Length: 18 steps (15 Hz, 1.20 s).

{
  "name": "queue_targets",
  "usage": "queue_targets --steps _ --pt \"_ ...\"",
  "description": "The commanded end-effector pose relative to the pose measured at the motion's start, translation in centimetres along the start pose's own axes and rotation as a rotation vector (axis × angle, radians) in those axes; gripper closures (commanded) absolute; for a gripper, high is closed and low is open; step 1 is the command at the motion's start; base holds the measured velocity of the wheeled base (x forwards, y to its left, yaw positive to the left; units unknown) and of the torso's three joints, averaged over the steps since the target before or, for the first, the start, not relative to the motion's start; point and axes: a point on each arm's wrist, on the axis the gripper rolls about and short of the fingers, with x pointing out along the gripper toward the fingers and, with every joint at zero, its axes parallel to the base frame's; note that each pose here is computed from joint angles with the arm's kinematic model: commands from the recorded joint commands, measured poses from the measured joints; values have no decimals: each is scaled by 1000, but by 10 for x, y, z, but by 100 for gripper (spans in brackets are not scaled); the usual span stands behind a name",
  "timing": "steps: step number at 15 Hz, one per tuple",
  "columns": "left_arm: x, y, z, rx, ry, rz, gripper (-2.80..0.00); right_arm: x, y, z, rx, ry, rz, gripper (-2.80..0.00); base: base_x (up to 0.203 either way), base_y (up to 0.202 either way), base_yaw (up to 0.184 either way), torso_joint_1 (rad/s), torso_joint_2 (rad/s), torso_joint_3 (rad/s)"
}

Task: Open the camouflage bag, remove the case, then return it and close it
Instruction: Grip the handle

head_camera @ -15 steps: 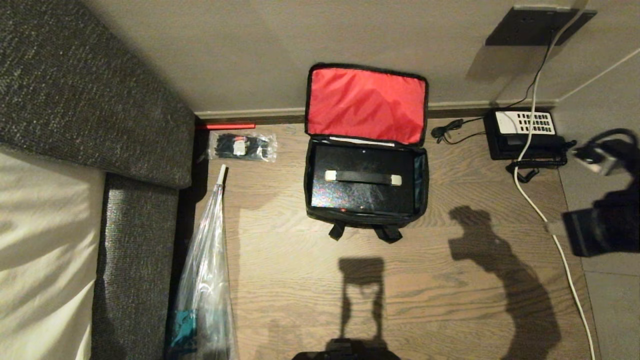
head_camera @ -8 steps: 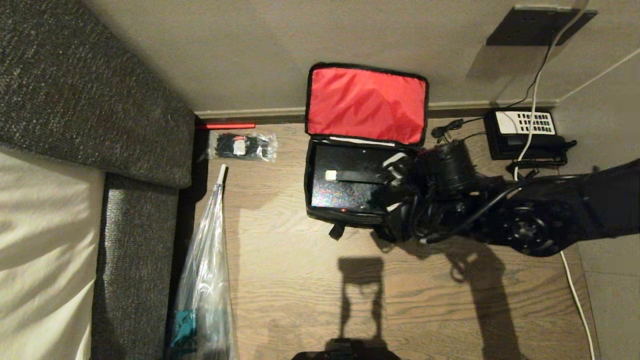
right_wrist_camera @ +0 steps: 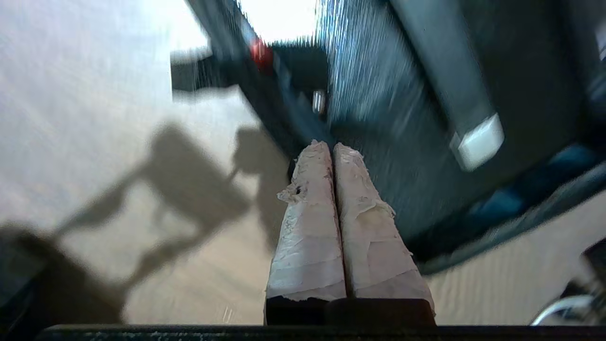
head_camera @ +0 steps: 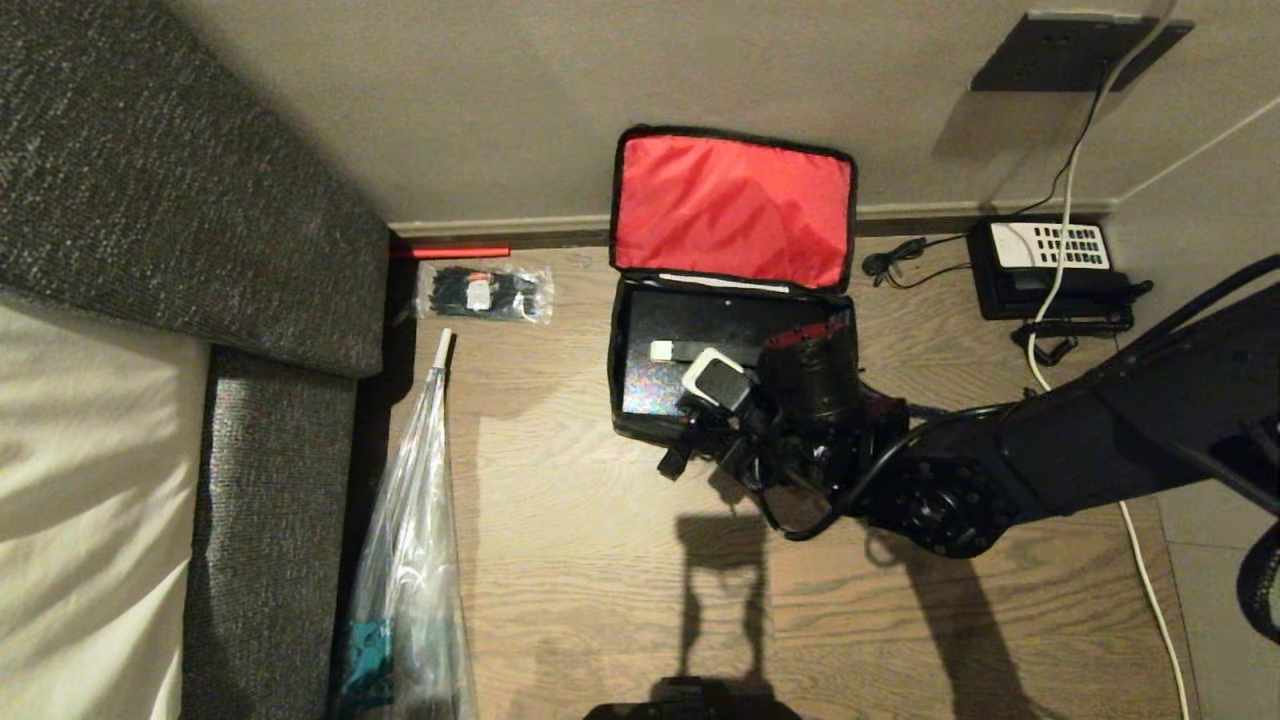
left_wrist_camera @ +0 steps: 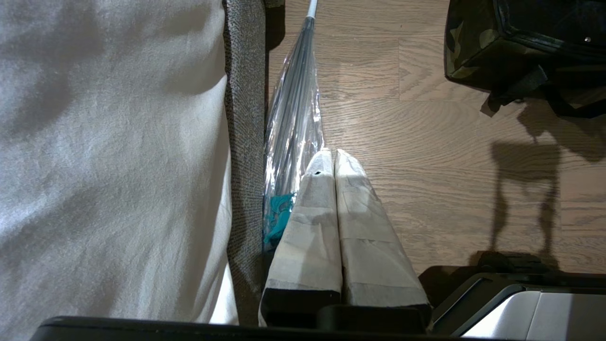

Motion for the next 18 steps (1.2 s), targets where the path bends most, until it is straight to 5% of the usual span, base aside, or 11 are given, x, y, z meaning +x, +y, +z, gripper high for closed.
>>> queue_targets --steps 1,3,4,9,13,18 --pt "0 0 0 0 0 1 0 2 9 -4 -17 -29 -1 0 0 0 0 0 0 0" --pt "0 0 0 0 0 1 0 0 10 -9 -9 -13 19 0 0 0 0 0 0 0" --pt "0 0 0 0 0 1 0 -1 8 -9 -8 -15 18 -280 0 0 0 0 0 0" --pt "0 0 0 0 0 1 0 6 12 -11 -30 18 -28 -280 0 0 0 0 0 0" --pt "0 0 0 0 0 1 0 10 12 -8 -27 -68 -95 -280 0 0 0 0 0 0" --pt "0 0 0 0 0 1 0 6 0 -1 -431 -78 -263 -280 0 0 0 0 0 0"
